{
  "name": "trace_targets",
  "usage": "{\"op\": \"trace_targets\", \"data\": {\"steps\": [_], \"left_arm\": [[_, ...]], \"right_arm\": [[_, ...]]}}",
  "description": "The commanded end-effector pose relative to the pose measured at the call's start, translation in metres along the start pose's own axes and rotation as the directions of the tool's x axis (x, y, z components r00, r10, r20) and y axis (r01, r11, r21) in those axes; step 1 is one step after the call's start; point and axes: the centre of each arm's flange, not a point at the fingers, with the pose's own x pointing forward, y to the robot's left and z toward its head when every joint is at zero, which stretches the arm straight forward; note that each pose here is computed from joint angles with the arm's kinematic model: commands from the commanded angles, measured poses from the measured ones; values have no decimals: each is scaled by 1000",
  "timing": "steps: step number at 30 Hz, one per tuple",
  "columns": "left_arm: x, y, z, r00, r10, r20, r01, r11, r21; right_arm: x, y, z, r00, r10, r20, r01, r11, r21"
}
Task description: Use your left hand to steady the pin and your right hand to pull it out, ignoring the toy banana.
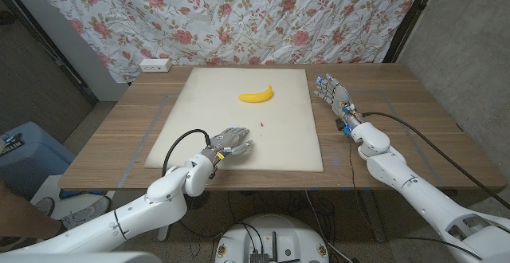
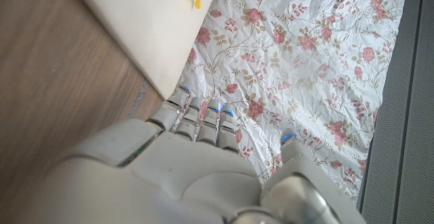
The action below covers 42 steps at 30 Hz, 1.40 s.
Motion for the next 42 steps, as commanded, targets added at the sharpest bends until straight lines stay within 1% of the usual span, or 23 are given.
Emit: {"op": "trace_targets", "data": {"steps": [1, 3, 7, 13, 18, 20, 25, 28, 32, 36, 42], "left_arm": [[2, 2, -1, 1000, -12, 5, 12, 1000, 2], [3, 2, -1, 1000, -16, 7, 16, 1000, 0], [3, 2, -1, 1000, -15, 3, 15, 1000, 0], [4, 2, 0, 1000, -24, 9, 24, 1000, 6], [5, 2, 0, 1000, -28, 11, 28, 1000, 6], [6, 2, -1, 999, -37, 13, 37, 999, 11], [7, 3, -2, 999, -36, 13, 35, 999, 14], [7, 3, -2, 999, -41, 15, 41, 999, 16], [7, 2, -2, 999, -50, 15, 50, 999, 19], [7, 2, -2, 998, -54, 19, 53, 998, 24], [8, 2, -2, 998, -52, 22, 52, 998, 29]], "right_arm": [[-1, 11, 11, 998, 56, -1, -55, 987, -148], [-2, 14, 11, 999, 46, 17, -42, 984, -173], [-2, 18, 13, 998, 56, 25, -49, 972, -231], [-1, 25, 18, 995, 97, 19, -86, 948, -306], [0, 30, 22, 993, 116, 22, -100, 928, -359], [0, 32, 21, 992, 122, 24, -105, 924, -367], [3, 39, 25, 985, 172, 21, -147, 894, -422], [4, 44, 29, 979, 203, 15, -172, 864, -474], [6, 50, 32, 974, 226, 2, -190, 824, -534], [7, 55, 35, 971, 241, 6, -196, 801, -566], [7, 60, 39, 963, 269, -4, -215, 760, -614]]}}
